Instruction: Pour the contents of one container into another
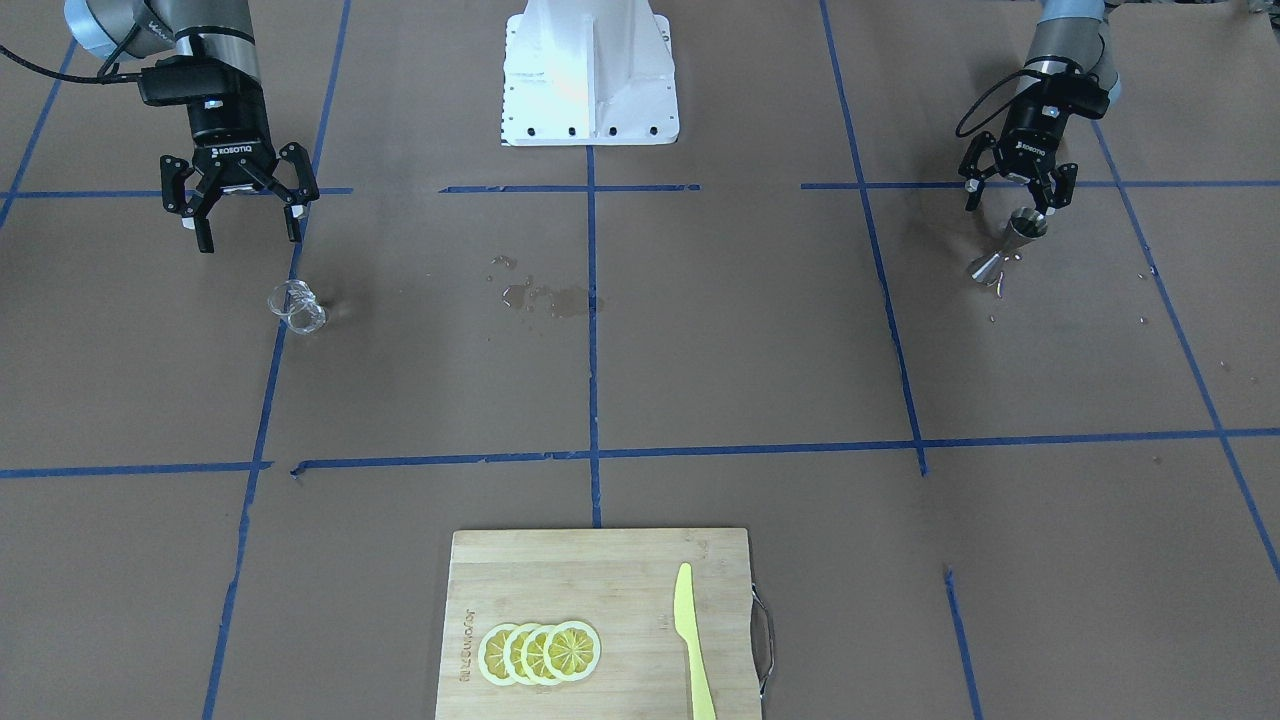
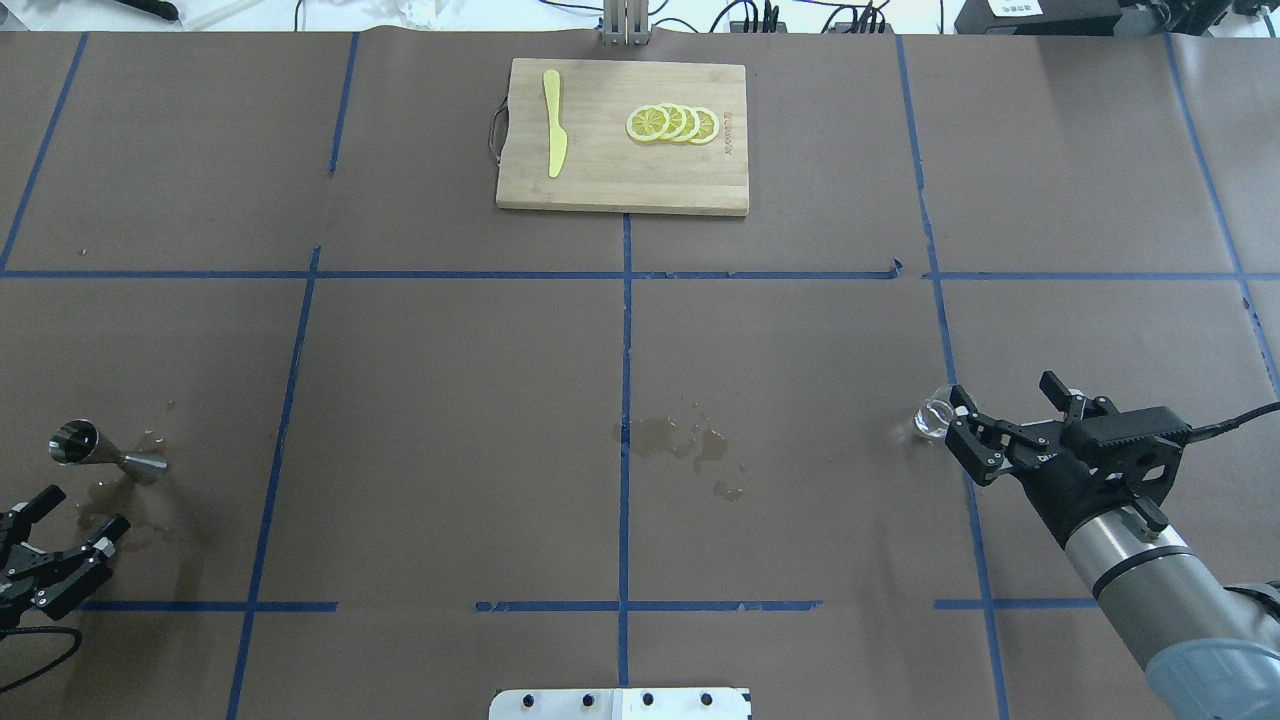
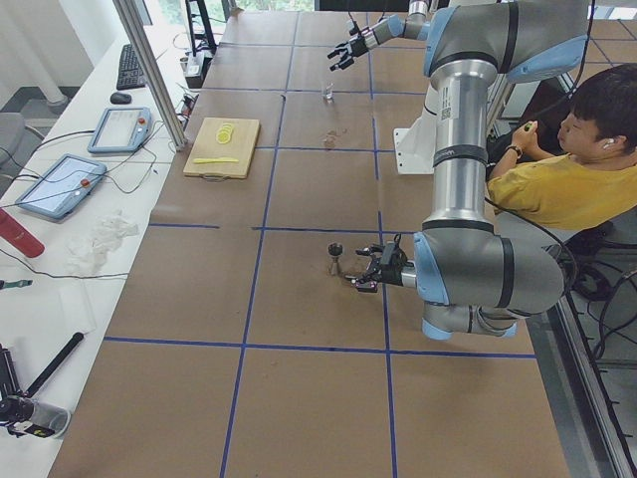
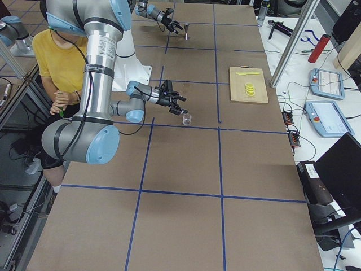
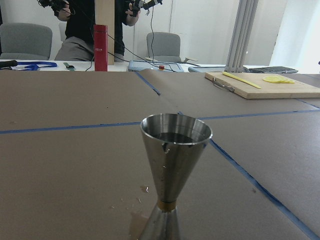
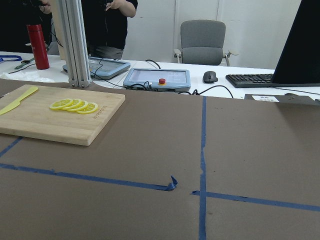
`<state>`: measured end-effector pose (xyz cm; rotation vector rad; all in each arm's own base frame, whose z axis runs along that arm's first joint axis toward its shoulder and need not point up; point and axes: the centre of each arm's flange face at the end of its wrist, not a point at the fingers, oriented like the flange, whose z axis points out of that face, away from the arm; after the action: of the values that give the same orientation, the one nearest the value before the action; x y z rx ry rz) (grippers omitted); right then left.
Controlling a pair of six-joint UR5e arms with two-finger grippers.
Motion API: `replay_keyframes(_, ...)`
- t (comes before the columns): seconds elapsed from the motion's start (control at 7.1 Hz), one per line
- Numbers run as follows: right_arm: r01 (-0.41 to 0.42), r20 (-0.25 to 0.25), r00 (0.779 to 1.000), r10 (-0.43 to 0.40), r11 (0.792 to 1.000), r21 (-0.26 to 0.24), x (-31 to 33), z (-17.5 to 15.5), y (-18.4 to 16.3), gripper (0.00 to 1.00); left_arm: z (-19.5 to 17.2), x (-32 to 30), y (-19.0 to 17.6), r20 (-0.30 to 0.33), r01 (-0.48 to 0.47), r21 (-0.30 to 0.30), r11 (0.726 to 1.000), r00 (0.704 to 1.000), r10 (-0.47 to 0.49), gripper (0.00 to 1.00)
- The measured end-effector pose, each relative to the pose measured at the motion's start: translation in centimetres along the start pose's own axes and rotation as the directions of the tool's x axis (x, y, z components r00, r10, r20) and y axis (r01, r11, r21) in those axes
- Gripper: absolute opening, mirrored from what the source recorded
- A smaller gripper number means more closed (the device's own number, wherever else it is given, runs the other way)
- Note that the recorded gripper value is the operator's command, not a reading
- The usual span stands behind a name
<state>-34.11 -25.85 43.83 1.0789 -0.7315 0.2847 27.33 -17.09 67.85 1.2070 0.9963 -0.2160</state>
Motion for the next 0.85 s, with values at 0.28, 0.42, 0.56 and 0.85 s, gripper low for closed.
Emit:
replay_keyframes(0.28,0.001,0.000,1.000,-0.001,1.000,-0.001,0.0,0.0,0.0,1.00,-1.6,-3.5,-1.4,0.010,-0.014,0.004,1.000,1.000,0.014,1.00)
replay_keyframes(0.42,0.001,0.001,1.000,-0.001,1.000,-0.004,0.0,0.0,0.1,1.00,-2.2,-5.6,-2.0,0.014,-0.006,0.011,1.000,1.000,0.005,1.00)
replay_keyframes(0.56,0.001,0.003,1.000,-0.001,1.000,-0.009,0.0,0.0,0.1,1.00,-2.7,-7.3,-2.7,0.016,0.018,0.024,1.000,1.000,-0.018,1.00)
replay_keyframes(0.85,0.001,0.004,1.000,-0.001,1.000,-0.011,0.0,0.1,0.2,1.00,-3.1,-9.1,-4.2,0.015,0.083,0.057,0.995,0.996,-0.084,1.00)
